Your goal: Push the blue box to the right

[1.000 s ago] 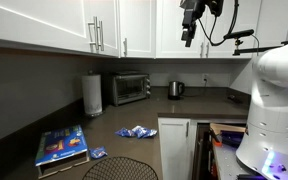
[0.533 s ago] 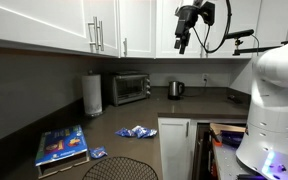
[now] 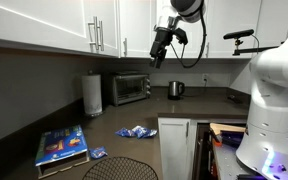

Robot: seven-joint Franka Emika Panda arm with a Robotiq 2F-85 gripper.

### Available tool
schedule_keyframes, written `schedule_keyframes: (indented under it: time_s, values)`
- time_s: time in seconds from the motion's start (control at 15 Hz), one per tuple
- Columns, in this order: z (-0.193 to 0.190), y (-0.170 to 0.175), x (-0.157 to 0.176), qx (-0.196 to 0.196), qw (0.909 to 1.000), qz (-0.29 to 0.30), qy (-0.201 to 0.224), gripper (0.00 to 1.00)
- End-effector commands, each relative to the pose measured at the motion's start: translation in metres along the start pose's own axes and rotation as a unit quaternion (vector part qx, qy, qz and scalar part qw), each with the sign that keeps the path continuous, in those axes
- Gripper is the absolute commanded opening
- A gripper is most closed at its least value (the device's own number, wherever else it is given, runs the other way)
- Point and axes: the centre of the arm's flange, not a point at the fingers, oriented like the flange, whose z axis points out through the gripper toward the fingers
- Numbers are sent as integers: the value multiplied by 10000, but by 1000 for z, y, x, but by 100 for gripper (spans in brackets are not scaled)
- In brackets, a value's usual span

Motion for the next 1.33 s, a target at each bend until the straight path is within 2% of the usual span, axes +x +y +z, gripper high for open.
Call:
schedule_keyframes:
  time_s: [0.0,0.27,0.33,0.53,0.73,1.13,1.27]
  values:
    - [41,-15,53,246,9988,-404,105,100]
    - [78,-32,90,431,9957,-742,355,100]
    - [61,-35,61,330,9976,-543,272,100]
    - [77,-38,77,335,9971,-642,221,100]
    - [77,-37,79,326,9971,-652,232,100]
    - [129,-23,48,346,9971,-597,-335,100]
    - [147,-12,36,330,9975,-536,-313,100]
